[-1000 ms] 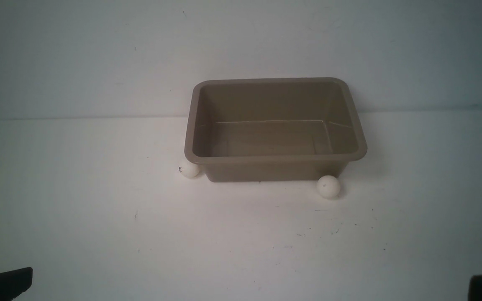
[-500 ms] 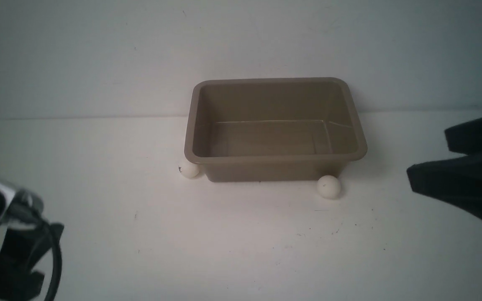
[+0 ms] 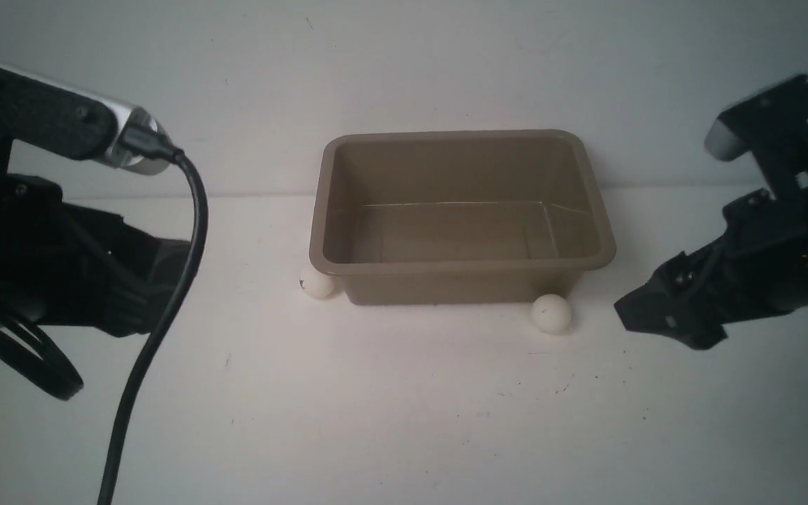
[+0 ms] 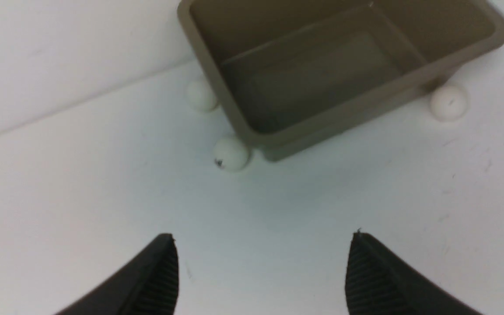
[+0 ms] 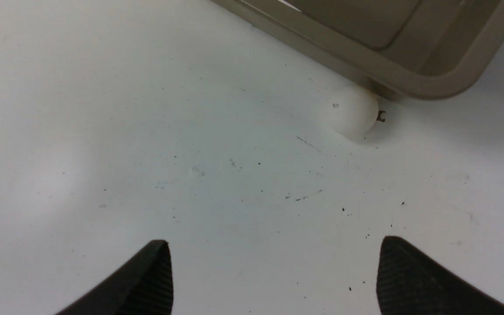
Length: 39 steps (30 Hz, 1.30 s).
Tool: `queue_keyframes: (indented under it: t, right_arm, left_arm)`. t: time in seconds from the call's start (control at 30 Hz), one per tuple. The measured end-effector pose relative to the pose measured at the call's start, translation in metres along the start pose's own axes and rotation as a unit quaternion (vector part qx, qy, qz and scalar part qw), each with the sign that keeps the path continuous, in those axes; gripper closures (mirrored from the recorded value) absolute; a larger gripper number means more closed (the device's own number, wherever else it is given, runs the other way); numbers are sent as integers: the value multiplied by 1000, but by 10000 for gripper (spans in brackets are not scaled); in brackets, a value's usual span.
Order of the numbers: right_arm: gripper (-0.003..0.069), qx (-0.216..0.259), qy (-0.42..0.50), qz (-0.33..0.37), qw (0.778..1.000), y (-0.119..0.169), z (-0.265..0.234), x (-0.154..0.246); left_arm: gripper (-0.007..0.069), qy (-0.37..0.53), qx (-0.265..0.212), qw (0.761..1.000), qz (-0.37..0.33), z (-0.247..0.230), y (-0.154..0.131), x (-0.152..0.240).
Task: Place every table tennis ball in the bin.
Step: Use the right arm to clamp the table tennis ball closest to it
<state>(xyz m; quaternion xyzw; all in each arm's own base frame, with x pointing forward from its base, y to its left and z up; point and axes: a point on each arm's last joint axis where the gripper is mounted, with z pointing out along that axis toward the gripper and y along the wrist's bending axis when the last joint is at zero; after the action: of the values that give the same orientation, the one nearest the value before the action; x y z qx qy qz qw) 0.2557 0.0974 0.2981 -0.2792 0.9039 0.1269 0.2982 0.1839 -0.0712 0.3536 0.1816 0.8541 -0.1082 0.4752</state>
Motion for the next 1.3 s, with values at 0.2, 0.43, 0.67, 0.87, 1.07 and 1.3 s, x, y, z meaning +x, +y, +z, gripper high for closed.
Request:
queue_keyframes:
  t: [0.2,0.43,0.67,0.87,1.07,1.3]
  right_arm:
    - [95,4,26,28,999,-12,39,0]
    - [95,15,14,54,998,-22,69,-2]
    - [95,23,-9,104,994,-31,100,-2]
    - [95,31,-27,135,990,-39,127,0]
    - [95,24,-15,152,988,-43,155,7]
    - [113,15,-26,152,988,-47,171,-1]
  left_arm:
    - [97,-7,7,1000,7,0,-1,-1]
    - [90,-17,0,1000,18,0,0,-3]
    - [90,-17,0,1000,18,0,0,-3]
    - [90,-20,-1,1000,18,0,0,-4]
    - [90,-31,-3,999,18,0,0,-6]
    - [90,-40,-5,999,18,0,1,-8]
